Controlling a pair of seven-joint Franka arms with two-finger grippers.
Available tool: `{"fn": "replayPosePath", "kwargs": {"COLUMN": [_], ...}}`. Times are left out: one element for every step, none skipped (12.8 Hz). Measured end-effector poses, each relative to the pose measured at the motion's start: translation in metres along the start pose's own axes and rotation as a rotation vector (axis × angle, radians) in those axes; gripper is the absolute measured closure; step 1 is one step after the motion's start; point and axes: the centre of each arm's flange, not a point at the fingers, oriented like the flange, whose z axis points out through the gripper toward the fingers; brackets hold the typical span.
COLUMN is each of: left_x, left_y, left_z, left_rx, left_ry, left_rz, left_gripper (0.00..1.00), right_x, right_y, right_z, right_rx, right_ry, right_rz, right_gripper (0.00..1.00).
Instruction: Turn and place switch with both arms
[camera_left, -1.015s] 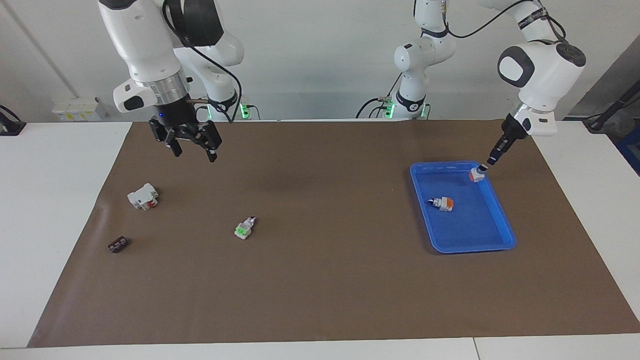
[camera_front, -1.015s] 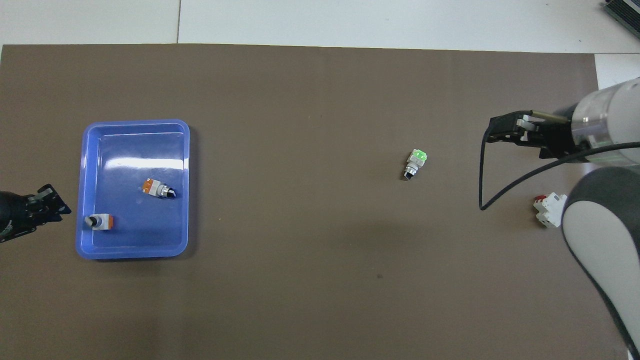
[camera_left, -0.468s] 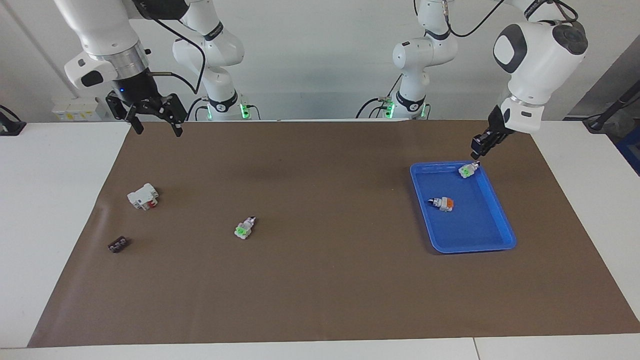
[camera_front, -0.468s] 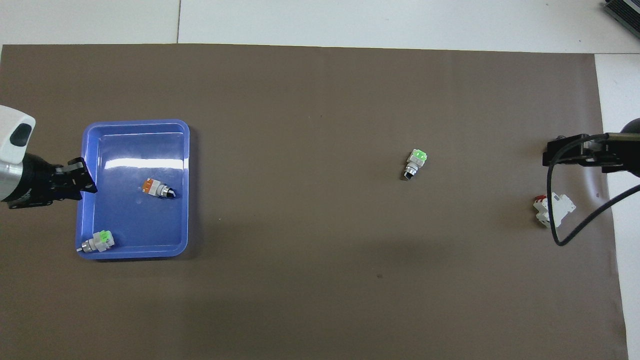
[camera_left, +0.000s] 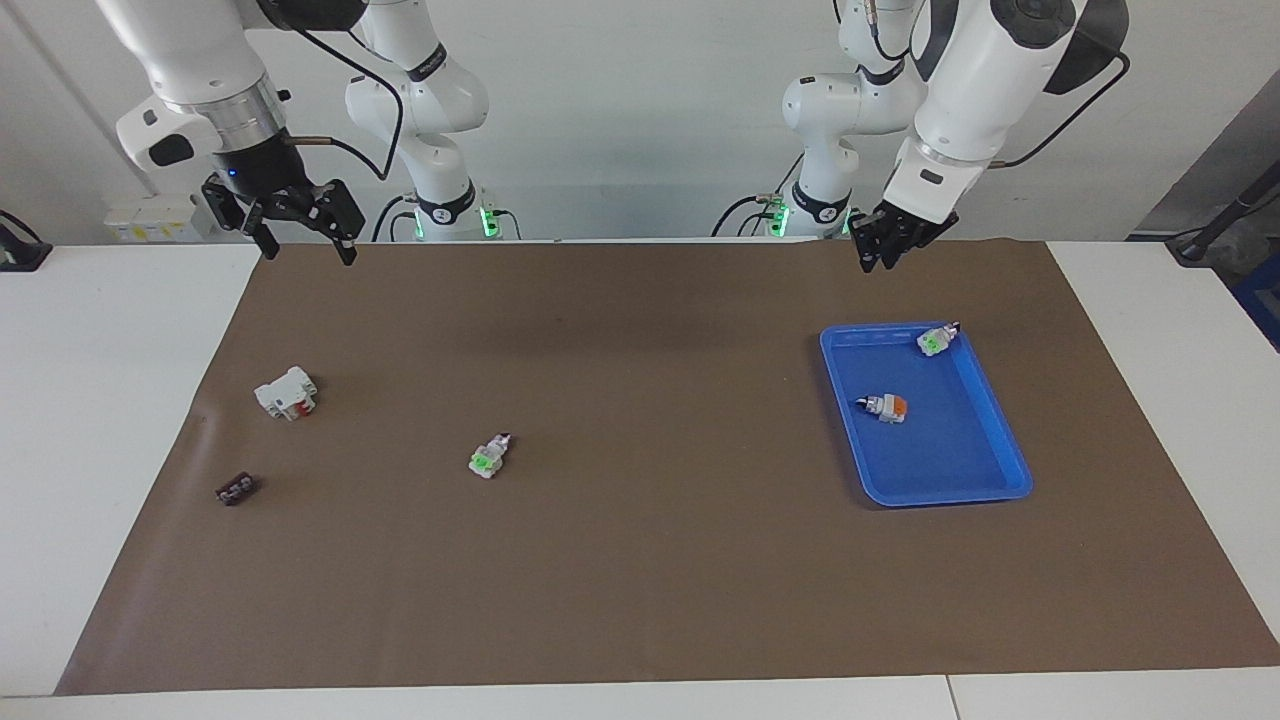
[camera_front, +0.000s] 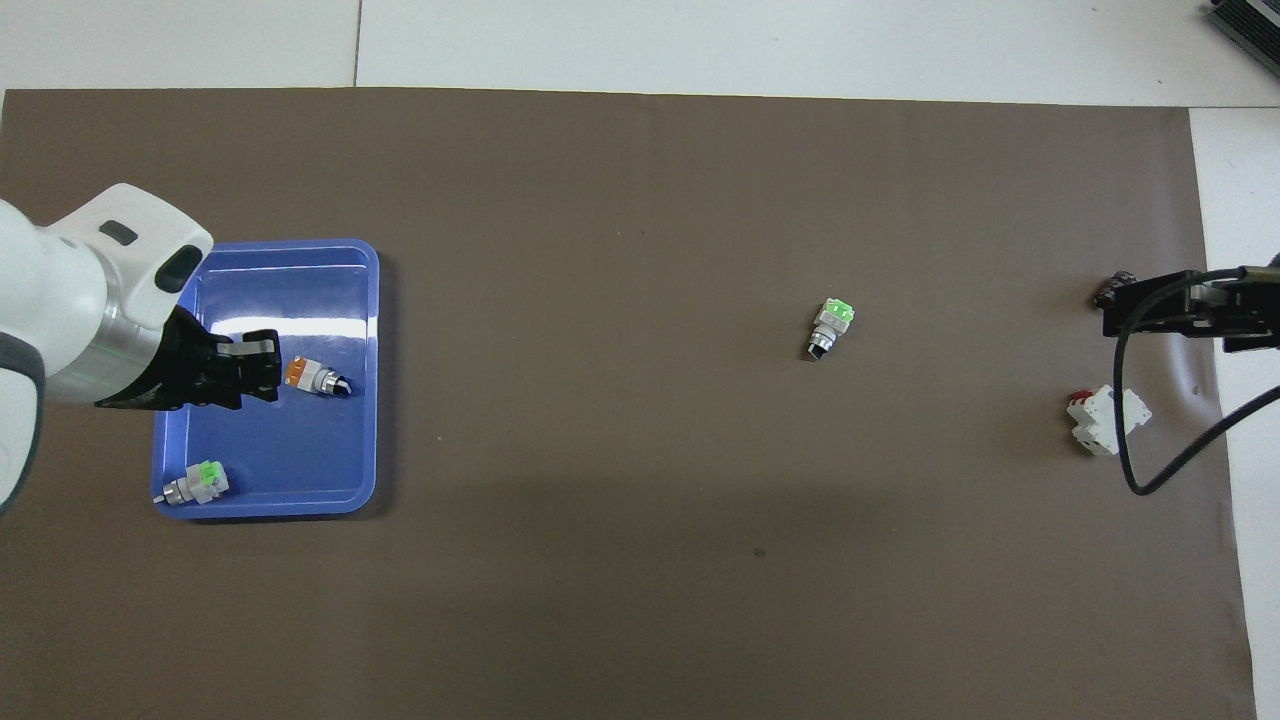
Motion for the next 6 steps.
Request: {"fn": "replayPosePath", "kwargs": {"left_x": [-0.003, -0.006, -0.007, -0.008, -0.006, -0.004], "left_y": [0.007, 0.012, 0.013, 0.011, 0.005, -0.002], "left_z": [-0.014, -0.026, -0.034, -0.039, -0.043, -0.047], "left_rx": [0.001, 0.0, -0.002, -0.003, -0.002, -0.002], "left_ry": [-0.006, -0.005, 0.0, 0.009, 0.017, 0.027], "left_rz": [0.019, 0.043, 0.086, 0.141, 0.203, 0.261], "left_gripper": [0.68, 0.67, 0.67, 0.6, 0.6, 0.54], "right_x": [0.0, 0.0, 0.0, 0.0, 0.0, -0.001], "right_y": [0.0, -0.001, -0.001, -0.001, -0.001, -0.001], "right_z": [0.0, 0.0, 0.0, 0.0, 0.0, 0.0], "right_rx": [0.0, -0.001, -0.001, -0.001, -0.002, -0.002], "right_ry": [-0.002, -0.002, -0.002, -0.002, -0.002, -0.004], "right_rz": [0.0, -0.001, -0.002, -0.003, -0.003, -0.003], "right_gripper": [0.0, 0.0, 0.0, 0.0, 0.0, 0.0]}}
